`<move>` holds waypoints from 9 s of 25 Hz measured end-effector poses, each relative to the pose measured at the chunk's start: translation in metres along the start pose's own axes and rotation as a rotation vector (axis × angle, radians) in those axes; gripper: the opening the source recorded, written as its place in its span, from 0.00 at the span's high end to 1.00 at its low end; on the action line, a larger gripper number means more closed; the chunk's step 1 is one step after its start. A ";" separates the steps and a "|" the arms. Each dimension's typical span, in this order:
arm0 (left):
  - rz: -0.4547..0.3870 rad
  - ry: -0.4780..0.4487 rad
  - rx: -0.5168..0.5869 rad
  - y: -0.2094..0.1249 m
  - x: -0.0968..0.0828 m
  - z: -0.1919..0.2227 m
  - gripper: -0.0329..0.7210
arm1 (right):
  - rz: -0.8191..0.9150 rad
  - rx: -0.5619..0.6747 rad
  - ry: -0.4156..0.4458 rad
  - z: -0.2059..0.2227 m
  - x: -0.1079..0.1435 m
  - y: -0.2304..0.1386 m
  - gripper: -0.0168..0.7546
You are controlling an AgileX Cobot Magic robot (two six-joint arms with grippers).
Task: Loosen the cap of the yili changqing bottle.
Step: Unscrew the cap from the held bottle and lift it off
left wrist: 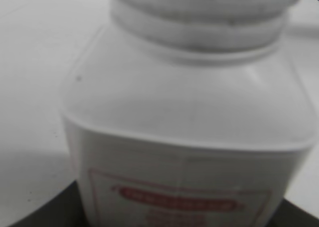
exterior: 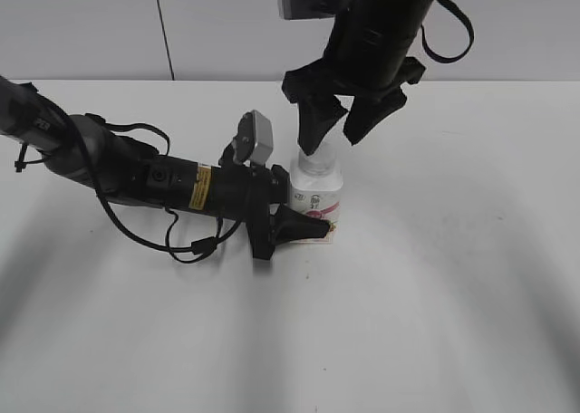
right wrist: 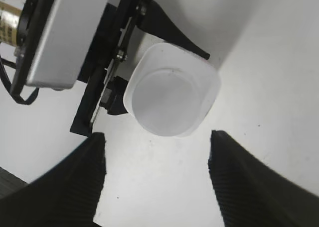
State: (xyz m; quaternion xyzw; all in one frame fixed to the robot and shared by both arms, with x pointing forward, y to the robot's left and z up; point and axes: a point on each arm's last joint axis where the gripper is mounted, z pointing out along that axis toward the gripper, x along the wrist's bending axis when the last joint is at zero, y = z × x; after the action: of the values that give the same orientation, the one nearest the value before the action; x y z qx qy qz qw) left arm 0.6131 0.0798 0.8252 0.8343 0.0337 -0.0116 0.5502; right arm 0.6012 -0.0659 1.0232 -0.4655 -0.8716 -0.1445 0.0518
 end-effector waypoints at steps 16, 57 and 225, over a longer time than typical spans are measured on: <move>-0.006 0.014 0.001 0.000 0.001 0.000 0.44 | 0.338 -0.039 -0.005 0.013 -0.004 0.007 0.32; -0.007 0.018 0.002 0.000 0.002 0.000 0.44 | 0.370 0.008 0.002 0.035 -0.009 0.013 0.32; -0.008 0.007 0.006 -0.001 0.001 0.000 0.44 | 0.336 0.022 -0.003 0.036 -0.009 0.013 0.36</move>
State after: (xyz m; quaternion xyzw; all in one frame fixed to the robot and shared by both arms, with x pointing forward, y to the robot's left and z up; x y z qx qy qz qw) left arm 0.6137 0.0801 0.8247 0.8357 0.0390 -0.0109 0.5477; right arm 0.6192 -0.0556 0.9892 -0.6043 -0.7831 -0.1237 0.0791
